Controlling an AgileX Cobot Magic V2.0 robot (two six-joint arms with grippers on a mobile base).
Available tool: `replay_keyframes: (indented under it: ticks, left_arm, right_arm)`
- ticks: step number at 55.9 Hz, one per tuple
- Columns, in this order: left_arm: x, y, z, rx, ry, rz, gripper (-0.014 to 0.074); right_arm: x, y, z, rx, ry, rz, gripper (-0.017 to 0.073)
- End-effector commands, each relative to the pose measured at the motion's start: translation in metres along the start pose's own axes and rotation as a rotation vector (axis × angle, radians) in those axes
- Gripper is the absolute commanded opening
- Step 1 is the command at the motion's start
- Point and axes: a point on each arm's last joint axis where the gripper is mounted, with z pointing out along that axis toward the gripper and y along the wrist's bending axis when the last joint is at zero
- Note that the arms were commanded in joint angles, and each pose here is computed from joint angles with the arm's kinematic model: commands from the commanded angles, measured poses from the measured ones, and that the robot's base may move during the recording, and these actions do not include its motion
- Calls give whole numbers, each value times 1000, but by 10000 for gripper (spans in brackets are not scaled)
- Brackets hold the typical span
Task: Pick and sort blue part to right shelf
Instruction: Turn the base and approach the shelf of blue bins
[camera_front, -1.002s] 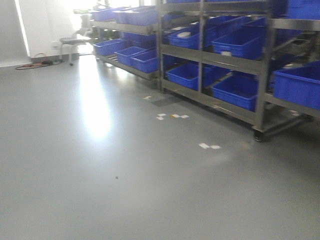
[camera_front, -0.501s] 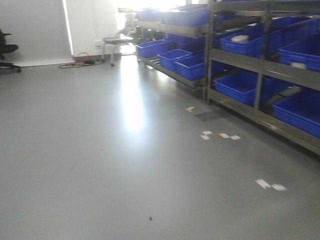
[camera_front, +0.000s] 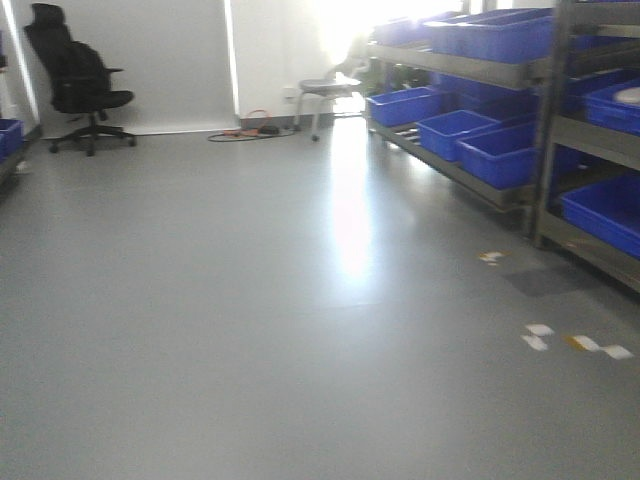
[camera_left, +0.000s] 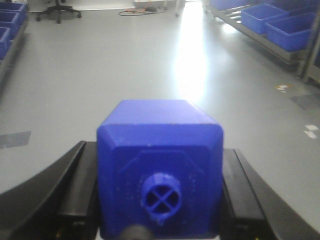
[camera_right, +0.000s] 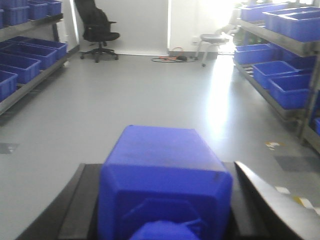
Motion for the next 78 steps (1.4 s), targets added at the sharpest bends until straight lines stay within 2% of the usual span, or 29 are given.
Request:
replay_keyframes:
  ticks: [1, 78]
  left_arm:
    - [-15, -2, -3, 30, -92, 1, 332]
    - [-15, -2, -3, 30, -92, 1, 332]
  right_arm:
    - [-19, 0, -7, 0, -147, -18, 209]
    - [-19, 0, -7, 0, -147, -18, 209]
